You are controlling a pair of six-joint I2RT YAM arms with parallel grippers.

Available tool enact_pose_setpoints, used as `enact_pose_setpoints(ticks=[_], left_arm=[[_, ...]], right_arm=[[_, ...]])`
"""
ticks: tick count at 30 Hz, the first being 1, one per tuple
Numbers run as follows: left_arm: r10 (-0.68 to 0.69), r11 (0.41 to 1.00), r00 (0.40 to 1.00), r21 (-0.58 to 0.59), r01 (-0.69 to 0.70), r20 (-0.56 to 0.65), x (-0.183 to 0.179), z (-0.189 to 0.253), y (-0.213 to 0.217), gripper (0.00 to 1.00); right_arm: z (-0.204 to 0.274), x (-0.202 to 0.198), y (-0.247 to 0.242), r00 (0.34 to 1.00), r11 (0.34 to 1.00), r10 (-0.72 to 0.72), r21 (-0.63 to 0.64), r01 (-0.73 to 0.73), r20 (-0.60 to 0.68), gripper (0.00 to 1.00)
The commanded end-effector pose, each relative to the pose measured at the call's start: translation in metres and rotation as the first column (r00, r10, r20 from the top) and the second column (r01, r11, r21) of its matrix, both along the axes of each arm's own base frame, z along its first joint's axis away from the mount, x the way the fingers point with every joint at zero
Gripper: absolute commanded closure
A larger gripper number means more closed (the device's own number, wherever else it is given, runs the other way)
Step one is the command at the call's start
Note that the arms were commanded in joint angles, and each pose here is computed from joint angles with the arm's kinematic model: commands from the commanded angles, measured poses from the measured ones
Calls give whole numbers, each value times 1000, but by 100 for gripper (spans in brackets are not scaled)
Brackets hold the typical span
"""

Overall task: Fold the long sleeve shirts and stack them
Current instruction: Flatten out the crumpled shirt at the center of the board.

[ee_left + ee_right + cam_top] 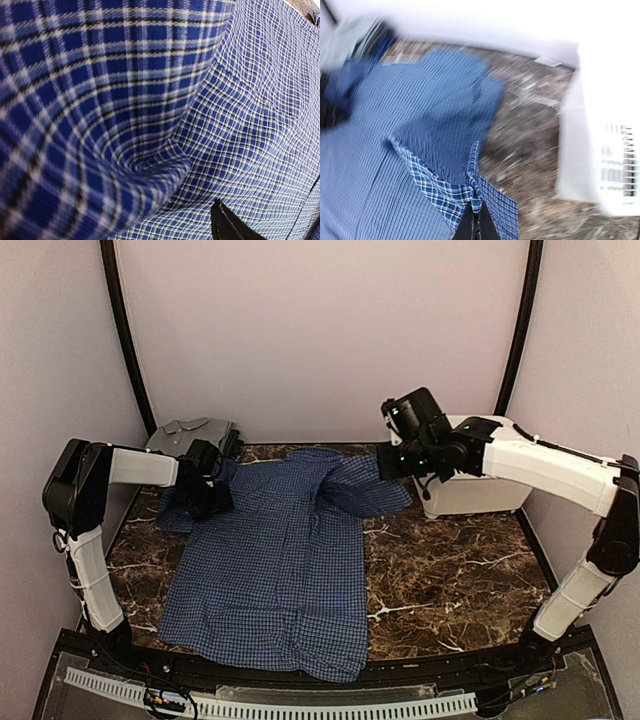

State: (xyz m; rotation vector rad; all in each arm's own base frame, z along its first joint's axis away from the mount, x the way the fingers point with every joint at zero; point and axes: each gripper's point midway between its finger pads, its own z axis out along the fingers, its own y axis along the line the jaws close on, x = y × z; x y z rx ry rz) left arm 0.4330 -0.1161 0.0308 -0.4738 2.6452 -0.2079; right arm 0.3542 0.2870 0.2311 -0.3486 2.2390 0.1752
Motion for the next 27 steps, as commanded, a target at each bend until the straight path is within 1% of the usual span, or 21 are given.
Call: enact_pose_setpoints(ticks=[1, 6, 10, 16, 20, 24, 27], left_arm=[[-10, 999, 999, 45, 12, -53, -10, -15, 11, 31], [-21, 999, 998, 40, 23, -55, -8, -14, 9, 31], [-36, 999, 998, 33, 38, -51, -5, -11, 6, 31], [-56, 998, 997, 38, 57, -47, -2, -7, 5, 31], [-59, 997, 997, 42, 61, -55, -3, -9, 5, 31], [-48, 996, 996, 74, 53, -71, -7, -11, 11, 31], [-22, 994, 996, 101, 31, -83, -10, -13, 22, 30]], right_arm=[[60, 48, -78, 978, 985, -169, 56, 164, 123, 100], [93, 92, -134, 945, 957, -280, 127, 261, 169, 100], [112, 120, -152, 932, 943, -309, 192, 274, 190, 100], [133, 157, -178, 908, 919, -362, 242, 311, 208, 100], [145, 167, -197, 892, 900, -398, 280, 334, 215, 100], [151, 162, -206, 880, 890, -417, 299, 344, 227, 100], [155, 154, -202, 888, 893, -396, 323, 313, 235, 100]])
